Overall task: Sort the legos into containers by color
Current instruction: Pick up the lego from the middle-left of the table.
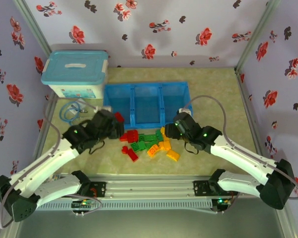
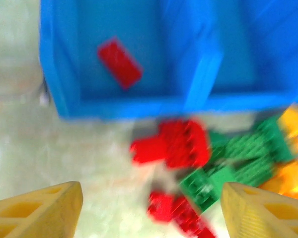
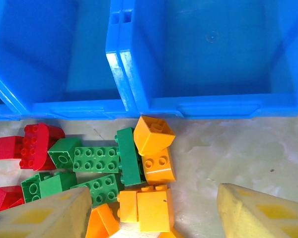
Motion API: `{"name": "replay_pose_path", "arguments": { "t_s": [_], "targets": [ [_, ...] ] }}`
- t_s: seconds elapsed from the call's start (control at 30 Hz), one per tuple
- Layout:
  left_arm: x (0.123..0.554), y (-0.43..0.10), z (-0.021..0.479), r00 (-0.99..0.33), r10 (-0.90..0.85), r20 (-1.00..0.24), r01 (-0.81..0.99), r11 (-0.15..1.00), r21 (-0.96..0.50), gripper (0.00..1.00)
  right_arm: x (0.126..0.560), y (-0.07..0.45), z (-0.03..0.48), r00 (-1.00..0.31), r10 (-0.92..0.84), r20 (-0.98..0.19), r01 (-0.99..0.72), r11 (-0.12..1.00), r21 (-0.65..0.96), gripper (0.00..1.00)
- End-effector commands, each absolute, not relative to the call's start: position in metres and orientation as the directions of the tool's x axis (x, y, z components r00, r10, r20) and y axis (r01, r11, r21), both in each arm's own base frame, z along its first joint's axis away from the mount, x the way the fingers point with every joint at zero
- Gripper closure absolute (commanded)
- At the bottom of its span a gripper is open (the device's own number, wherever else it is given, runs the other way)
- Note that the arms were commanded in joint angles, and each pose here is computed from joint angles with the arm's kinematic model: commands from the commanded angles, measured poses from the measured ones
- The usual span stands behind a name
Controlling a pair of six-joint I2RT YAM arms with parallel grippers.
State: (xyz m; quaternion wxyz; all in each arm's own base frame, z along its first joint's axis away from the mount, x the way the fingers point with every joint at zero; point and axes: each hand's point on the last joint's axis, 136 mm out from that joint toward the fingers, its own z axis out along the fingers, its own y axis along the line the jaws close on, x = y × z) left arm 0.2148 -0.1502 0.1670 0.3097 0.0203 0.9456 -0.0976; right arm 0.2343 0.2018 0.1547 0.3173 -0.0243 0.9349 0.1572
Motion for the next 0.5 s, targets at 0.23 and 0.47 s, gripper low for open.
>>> {"name": "replay_pose_path", "arguments": {
  "t_s": [0.23, 0.47],
  "targets": [
    [0.176, -0.158, 0.104, -0.891, -0.078, -0.448, 0.046, 0.965, -0.259, 0.34, 0.239, 0.225, 0.153, -0.802, -0.016, -0.597, -0.18, 0.959, 0.217, 0.33],
    [0.181, -0.174, 0.079, -0.909, -0.043, -0.415, 0.068, 0.966, -0.249, 0.35, 0.236, 0.24, 0.149, -0.807, -0.05, -0.588, -0.207, 0.957, 0.203, 0.34]
  ]
}}
